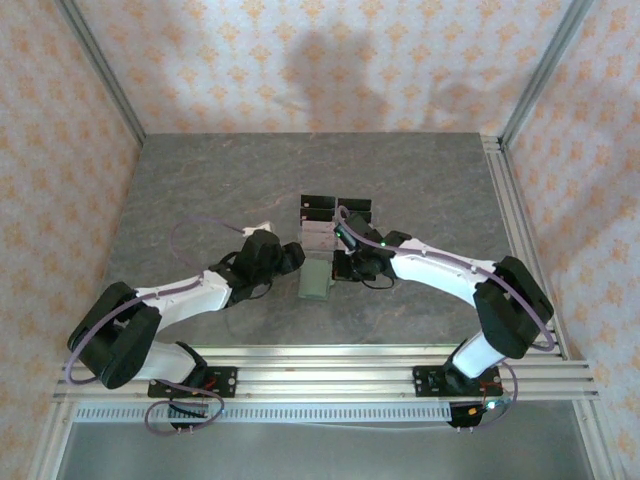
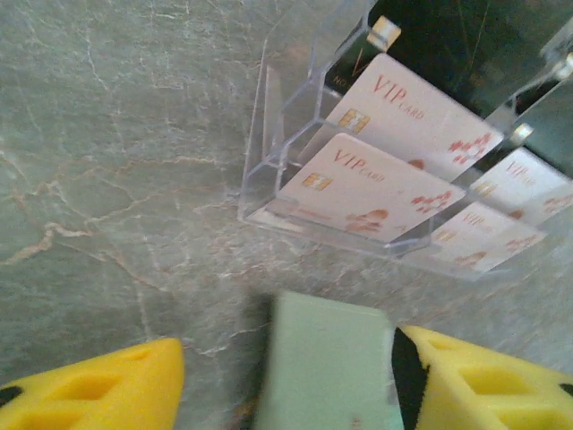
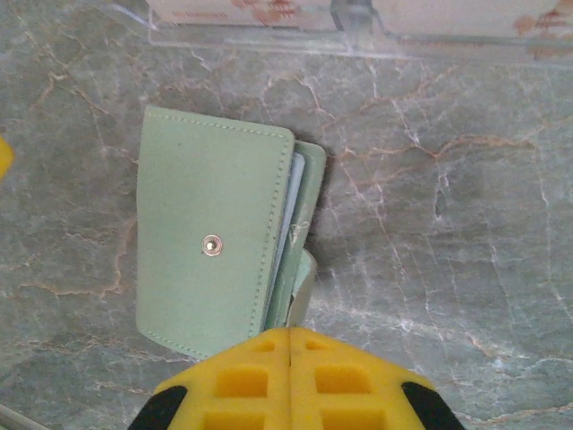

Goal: Put the credit cards into the card holder

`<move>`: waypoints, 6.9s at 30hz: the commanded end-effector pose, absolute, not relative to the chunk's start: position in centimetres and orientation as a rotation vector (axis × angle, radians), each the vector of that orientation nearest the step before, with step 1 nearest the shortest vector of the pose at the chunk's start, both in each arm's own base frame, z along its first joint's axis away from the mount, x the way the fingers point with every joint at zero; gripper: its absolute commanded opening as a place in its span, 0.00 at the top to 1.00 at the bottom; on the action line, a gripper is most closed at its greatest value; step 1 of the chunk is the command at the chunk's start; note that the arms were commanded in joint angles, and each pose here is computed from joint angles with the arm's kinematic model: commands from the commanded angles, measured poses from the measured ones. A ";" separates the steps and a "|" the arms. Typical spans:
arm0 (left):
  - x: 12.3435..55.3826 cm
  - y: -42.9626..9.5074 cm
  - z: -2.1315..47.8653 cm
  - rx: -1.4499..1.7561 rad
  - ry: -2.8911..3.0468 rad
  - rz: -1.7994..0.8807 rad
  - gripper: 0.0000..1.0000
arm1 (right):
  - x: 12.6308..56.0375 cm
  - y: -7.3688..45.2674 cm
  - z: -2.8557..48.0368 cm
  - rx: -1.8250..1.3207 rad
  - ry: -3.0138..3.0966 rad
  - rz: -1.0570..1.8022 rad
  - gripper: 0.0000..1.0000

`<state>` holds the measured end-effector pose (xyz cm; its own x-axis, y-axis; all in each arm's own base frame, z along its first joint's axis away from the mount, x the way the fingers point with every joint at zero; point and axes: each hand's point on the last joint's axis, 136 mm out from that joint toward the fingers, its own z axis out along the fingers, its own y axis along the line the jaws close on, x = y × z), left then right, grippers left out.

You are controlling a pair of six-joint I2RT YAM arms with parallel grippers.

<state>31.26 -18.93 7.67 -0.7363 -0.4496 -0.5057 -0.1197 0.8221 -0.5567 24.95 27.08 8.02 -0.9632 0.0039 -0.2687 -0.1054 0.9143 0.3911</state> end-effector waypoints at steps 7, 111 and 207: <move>29.8 -18.2 8.6 -0.277 2.390 -0.576 0.26 | 25.4 27.8 12.1 -0.068 2.722 0.716 1.00; 25.9 -12.4 4.2 -0.100 2.616 0.105 0.18 | 24.6 32.2 7.9 -0.077 2.820 0.739 0.52; 23.8 -13.3 1.2 -0.176 2.633 -0.071 0.26 | 25.8 36.1 6.8 -0.027 2.835 0.954 0.52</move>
<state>24.82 -13.11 1.81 -0.8528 -0.1343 -0.5048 -0.1181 0.9909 -0.0640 25.13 35.45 6.11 -0.9901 0.0229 -0.1382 -0.0628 0.8095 0.5838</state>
